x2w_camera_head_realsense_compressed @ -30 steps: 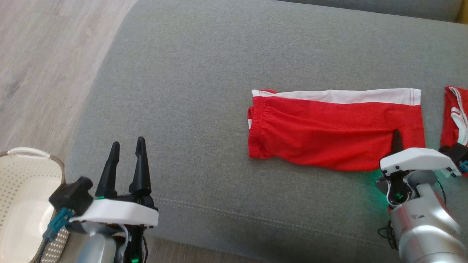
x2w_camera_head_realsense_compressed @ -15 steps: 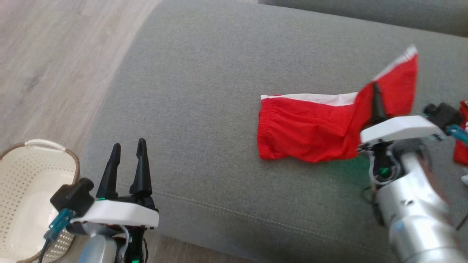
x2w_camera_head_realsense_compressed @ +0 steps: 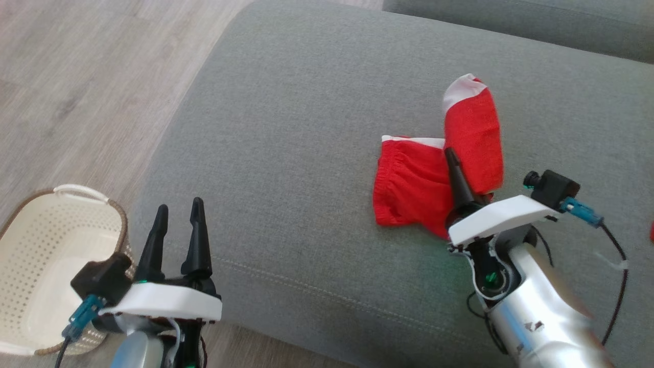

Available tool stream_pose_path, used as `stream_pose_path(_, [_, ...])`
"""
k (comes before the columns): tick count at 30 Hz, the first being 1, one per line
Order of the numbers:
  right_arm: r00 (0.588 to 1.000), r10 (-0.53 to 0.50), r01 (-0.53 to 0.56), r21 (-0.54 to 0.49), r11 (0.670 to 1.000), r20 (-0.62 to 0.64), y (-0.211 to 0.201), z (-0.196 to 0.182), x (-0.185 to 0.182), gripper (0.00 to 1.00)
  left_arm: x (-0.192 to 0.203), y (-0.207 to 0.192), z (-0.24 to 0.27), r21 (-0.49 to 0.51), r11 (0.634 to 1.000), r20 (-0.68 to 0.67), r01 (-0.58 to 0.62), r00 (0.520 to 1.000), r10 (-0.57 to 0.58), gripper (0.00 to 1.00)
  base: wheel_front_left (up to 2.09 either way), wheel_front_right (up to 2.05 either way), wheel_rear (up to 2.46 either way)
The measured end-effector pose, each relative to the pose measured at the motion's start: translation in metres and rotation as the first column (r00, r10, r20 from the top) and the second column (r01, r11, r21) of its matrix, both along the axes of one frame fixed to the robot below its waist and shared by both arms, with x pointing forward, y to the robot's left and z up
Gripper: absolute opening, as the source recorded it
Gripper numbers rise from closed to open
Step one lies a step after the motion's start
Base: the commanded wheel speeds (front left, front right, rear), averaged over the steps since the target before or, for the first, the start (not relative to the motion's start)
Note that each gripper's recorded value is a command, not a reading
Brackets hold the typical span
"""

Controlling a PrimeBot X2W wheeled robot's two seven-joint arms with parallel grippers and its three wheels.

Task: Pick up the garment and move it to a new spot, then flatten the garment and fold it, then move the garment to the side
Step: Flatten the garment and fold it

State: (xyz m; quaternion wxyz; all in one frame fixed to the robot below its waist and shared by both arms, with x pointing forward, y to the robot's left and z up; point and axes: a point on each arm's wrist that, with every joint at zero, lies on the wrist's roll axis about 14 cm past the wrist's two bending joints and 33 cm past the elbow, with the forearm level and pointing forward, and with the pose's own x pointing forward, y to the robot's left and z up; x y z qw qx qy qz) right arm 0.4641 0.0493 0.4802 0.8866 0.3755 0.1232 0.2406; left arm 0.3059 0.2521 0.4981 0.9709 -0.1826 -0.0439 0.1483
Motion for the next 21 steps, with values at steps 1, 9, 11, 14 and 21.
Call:
stream_pose_path(1, [1.000,0.009,-0.009,0.002,1.000,-0.002,0.003,0.000,-0.001,0.00,-0.001,0.001,0.000,-0.002,1.000,-0.001,-0.006,1.000,0.006,1.00,0.00,0.00,0.00])
stream_pose_path(9, [0.993,0.114,-0.112,-0.111,0.987,0.006,0.026,-0.019,-0.015,1.00,-0.008,0.009,-0.003,-0.015,0.999,-0.011,-0.043,0.999,0.042,1.00,0.00,0.00,0.00])
stream_pose_path(11, [0.992,0.125,-0.124,-0.116,0.986,0.006,0.029,-0.020,-0.016,1.00,-0.009,0.009,-0.004,-0.019,0.999,-0.015,-0.047,0.999,0.047,1.00,0.00,0.00,0.00])
stream_pose_path(14, [0.988,0.154,-0.150,-0.129,0.980,0.024,0.037,-0.018,-0.019,1.00,-0.011,0.008,-0.006,-0.023,0.999,-0.021,-0.048,0.999,0.047,1.00,0.00,0.00,0.00])
stream_pose_path(21, [0.950,0.294,-0.254,-0.279,0.926,0.110,0.058,-0.021,-0.038,1.00,-0.012,0.008,-0.008,-0.030,0.998,-0.028,-0.054,0.998,0.054,1.00,0.00,0.00,0.00])
